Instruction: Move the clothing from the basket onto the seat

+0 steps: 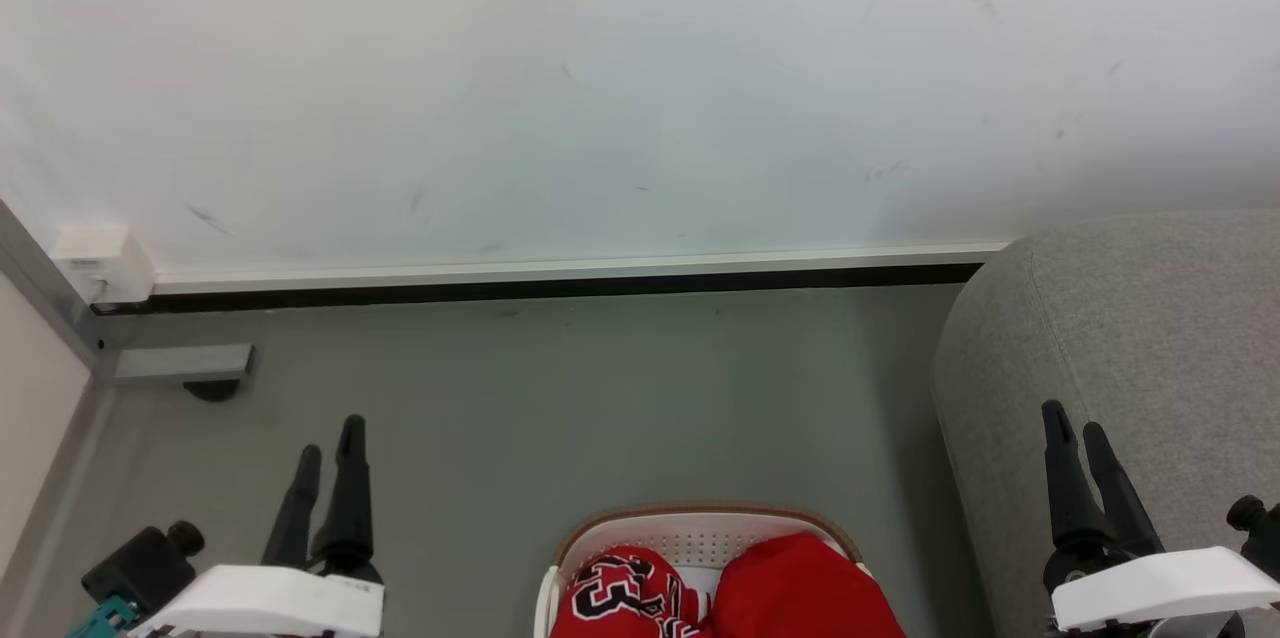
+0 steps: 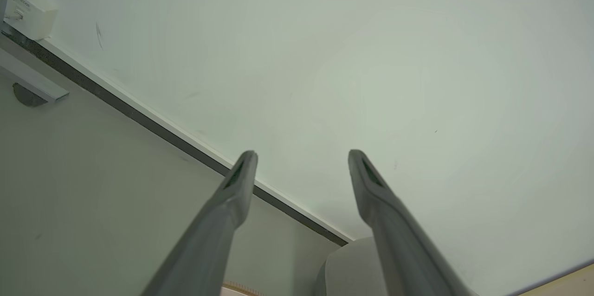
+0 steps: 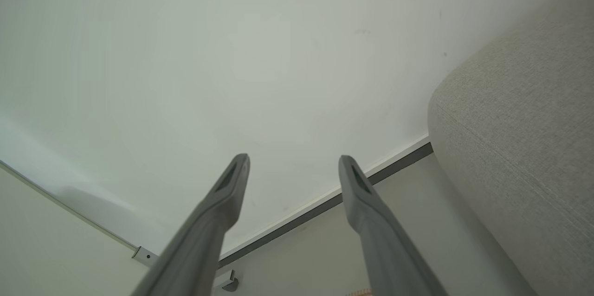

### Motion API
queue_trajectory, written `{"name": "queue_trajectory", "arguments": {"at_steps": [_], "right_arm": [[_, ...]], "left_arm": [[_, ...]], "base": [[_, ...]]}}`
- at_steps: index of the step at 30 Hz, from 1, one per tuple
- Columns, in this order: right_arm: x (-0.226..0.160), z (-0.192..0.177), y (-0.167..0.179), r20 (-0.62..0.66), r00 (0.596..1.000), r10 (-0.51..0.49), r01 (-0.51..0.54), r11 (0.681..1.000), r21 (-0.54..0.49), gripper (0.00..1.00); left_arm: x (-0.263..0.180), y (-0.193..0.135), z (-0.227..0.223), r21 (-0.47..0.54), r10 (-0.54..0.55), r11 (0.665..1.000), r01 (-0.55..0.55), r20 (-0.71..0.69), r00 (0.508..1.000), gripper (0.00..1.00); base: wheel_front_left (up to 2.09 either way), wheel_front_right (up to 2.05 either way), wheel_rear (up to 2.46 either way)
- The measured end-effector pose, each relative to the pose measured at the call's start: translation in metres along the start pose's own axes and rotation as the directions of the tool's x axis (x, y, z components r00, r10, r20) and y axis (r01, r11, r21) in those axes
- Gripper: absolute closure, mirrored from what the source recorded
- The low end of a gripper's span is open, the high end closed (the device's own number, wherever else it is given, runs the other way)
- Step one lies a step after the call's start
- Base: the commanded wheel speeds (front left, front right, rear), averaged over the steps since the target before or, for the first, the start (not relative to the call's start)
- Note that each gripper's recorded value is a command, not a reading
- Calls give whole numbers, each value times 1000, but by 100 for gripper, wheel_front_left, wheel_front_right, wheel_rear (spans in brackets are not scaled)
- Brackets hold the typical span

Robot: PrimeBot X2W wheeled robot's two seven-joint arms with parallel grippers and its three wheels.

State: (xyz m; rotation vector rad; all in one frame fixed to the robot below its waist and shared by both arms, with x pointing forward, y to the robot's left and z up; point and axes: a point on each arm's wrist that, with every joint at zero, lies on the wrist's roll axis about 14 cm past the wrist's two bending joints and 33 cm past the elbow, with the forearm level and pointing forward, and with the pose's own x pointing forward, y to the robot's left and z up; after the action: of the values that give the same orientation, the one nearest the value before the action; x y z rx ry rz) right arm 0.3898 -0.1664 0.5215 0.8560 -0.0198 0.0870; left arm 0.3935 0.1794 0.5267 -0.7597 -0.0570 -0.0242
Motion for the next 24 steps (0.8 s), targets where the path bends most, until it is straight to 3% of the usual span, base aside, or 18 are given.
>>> {"name": "queue_trajectory", "arguments": {"at_steps": [6, 24], "right_arm": [[-1, -2, 2, -10, 1000, 16, -17, 990, -140, 0], [0, 2, 3, 11, 999, 34, -28, 939, -343, 0]], "left_arm": [[-1, 1, -3, 108, 14, 994, -13, -5, 1000, 0], [1, -5, -5, 318, -15, 948, 14, 1, 1000, 0]], "base": [[0, 0, 0], [0, 0, 0]]}}
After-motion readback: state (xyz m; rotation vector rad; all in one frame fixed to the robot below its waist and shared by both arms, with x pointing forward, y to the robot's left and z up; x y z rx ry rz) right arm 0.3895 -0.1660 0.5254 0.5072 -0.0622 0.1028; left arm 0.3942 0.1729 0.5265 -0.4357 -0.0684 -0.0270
